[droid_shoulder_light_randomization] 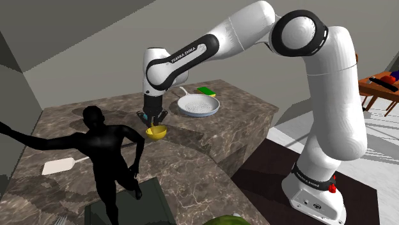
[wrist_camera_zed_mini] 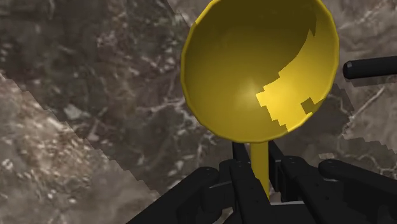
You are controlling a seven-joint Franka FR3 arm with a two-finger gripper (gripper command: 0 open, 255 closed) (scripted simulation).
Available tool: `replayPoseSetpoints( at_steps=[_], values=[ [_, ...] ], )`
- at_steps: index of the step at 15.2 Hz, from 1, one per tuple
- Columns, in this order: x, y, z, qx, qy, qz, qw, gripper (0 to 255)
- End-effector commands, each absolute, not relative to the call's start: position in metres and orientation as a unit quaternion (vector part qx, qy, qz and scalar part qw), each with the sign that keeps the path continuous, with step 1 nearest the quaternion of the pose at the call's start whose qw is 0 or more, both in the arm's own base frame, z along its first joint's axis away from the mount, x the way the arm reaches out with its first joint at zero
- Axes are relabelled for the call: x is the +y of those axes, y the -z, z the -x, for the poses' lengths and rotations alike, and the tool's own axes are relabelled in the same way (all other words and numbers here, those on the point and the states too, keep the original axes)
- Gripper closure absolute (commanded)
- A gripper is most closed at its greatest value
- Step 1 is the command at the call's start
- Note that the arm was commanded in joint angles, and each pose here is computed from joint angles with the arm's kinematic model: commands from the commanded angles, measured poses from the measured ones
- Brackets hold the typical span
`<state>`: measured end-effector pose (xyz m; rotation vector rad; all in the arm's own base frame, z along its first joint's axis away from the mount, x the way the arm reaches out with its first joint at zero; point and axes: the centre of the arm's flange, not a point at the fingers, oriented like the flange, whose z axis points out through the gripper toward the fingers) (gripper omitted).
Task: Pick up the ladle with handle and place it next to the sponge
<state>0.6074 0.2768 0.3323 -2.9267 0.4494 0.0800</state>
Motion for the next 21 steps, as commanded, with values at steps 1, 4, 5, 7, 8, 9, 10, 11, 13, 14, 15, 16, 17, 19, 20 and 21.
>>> replayPoseSetpoints(
  at_steps=[1,4,5,7,8,9,10,11,13,14,15,16,17,19,20,21],
  values=[
    [0.276,-0.331,-0.607,0.151,-0.027,0.984,0.089,255],
    [0.276,-0.347,-0.607,0.151,-0.027,0.984,0.089,255],
    [0.276,-0.353,-0.607,0.151,-0.027,0.984,0.089,255],
    [0.276,-0.363,-0.607,0.151,-0.027,0.984,0.089,255],
    [0.276,-0.368,-0.607,0.151,-0.027,0.984,0.089,255],
    [0.276,-0.374,-0.607,0.151,-0.027,0.984,0.089,255],
    [0.276,-0.379,-0.607,0.151,-0.027,0.984,0.089,255],
    [0.276,-0.384,-0.607,0.151,-0.027,0.984,0.089,255],
    [0.276,-0.395,-0.607,0.151,-0.027,0.984,0.089,255],
    [0.276,-0.4,-0.607,0.151,-0.027,0.984,0.089,255],
    [0.276,-0.405,-0.607,0.151,-0.027,0.984,0.089,255],
    [0.276,-0.411,-0.607,0.151,-0.027,0.984,0.089,255],
    [0.276,-0.416,-0.607,0.151,-0.027,0.984,0.089,255],
    [0.276,-0.427,-0.607,0.151,-0.027,0.984,0.089,255],
    [0.276,-0.432,-0.607,0.151,-0.027,0.984,0.089,255],
    [0.276,-0.437,-0.607,0.151,-0.027,0.984,0.089,255]
  ],
)
